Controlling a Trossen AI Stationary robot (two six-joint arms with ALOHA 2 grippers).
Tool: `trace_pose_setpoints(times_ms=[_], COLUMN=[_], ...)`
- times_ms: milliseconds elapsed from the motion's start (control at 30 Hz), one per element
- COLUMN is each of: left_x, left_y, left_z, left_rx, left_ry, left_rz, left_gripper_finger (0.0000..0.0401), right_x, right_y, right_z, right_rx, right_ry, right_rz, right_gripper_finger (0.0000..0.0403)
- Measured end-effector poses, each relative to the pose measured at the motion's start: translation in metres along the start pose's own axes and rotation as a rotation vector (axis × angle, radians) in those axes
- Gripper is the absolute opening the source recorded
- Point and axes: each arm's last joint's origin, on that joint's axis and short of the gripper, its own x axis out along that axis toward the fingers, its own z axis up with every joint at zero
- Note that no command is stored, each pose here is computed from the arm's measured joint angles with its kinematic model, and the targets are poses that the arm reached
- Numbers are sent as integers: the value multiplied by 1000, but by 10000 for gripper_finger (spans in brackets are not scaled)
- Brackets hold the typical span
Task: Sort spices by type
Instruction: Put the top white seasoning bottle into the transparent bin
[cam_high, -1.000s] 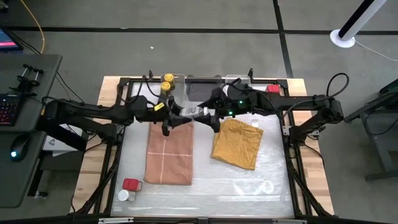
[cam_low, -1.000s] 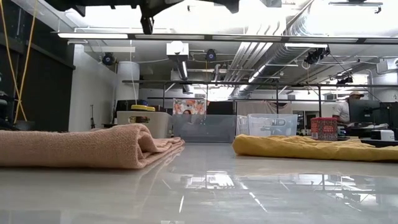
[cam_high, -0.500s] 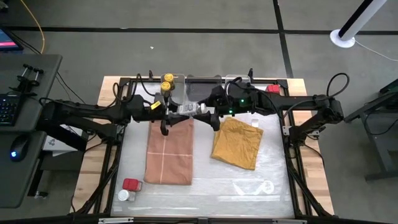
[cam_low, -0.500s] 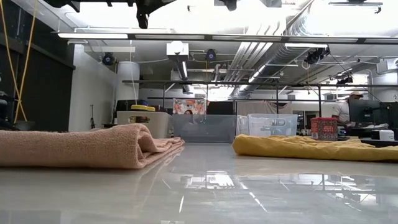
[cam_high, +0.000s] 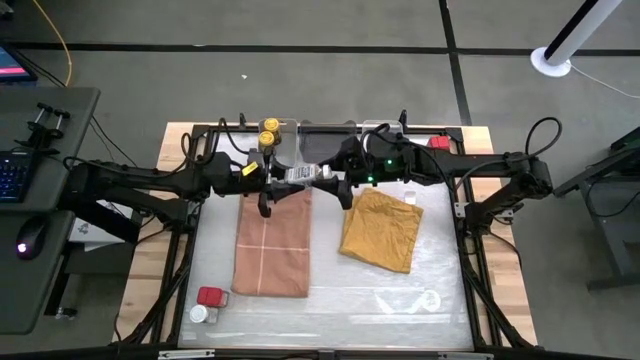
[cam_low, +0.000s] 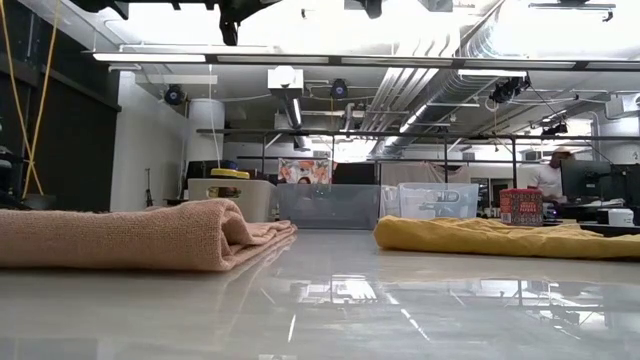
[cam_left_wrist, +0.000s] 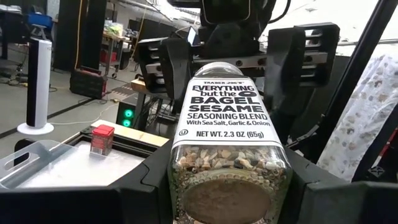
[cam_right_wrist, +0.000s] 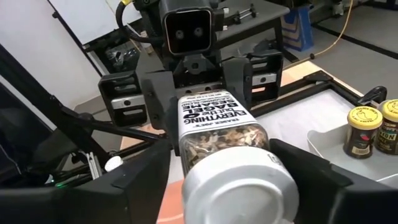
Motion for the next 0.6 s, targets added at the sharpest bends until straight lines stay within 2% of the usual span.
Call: trace_pose_setpoints(times_ms=[133, 600], left_x=[0, 0], left_y=[0, -1], left_z=[0, 4], left_rx=[1, 43], left_ry=[-1, -37], left_rz=[-2, -10], left_gripper_finger=[154, 154], right_x=[0, 0], right_y=[0, 1], right_z=[0, 1], right_rx=[2, 0], right_ry=[-1, -7], right_rz=[0, 30], right_gripper_finger=[248, 248])
